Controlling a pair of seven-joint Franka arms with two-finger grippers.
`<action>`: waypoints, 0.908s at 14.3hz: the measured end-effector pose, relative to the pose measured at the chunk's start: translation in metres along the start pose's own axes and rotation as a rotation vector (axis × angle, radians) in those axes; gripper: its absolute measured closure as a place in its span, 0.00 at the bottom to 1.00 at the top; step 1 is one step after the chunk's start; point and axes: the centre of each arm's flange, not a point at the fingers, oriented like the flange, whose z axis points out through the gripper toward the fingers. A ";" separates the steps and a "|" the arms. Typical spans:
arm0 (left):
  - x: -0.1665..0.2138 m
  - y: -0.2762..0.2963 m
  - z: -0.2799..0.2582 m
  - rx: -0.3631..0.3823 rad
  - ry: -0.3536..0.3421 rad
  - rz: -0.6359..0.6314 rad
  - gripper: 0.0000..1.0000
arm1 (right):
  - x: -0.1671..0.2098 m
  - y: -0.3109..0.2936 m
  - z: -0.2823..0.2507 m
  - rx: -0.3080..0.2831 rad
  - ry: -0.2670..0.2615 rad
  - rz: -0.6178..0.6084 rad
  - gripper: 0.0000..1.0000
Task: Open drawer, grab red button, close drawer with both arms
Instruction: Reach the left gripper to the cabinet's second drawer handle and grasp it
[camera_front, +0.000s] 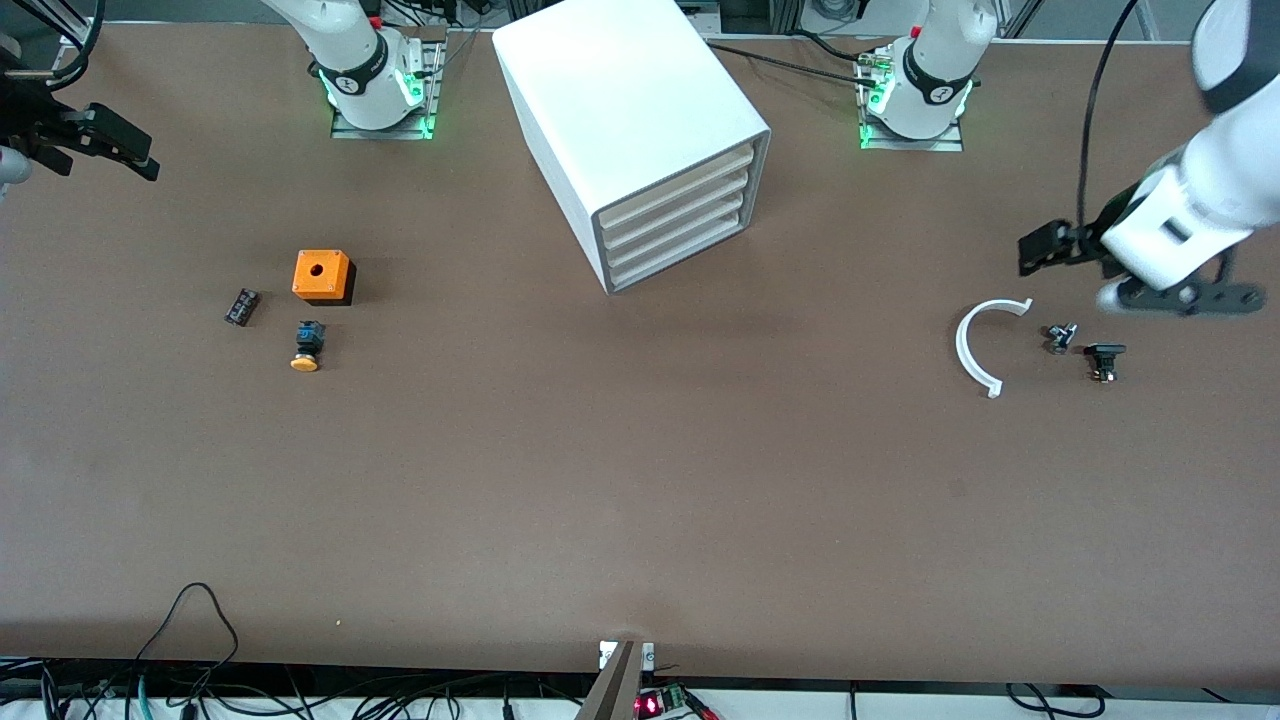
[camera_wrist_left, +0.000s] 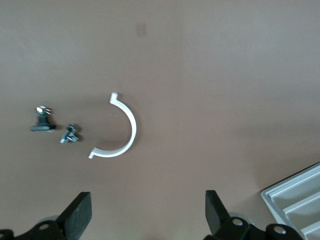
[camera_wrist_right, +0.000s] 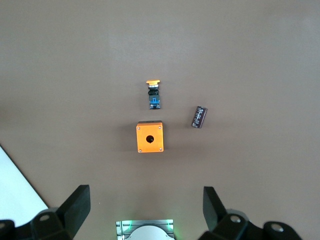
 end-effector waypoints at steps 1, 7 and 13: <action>0.013 0.007 0.025 -0.019 -0.048 0.004 0.00 | 0.000 0.000 0.000 0.000 0.000 0.000 0.00; 0.043 0.059 0.152 -0.410 -0.302 0.001 0.00 | 0.001 0.000 0.002 0.000 -0.004 0.000 0.00; -0.004 0.145 0.280 -0.792 -0.413 0.203 0.00 | 0.032 -0.009 0.039 0.002 -0.068 -0.006 0.00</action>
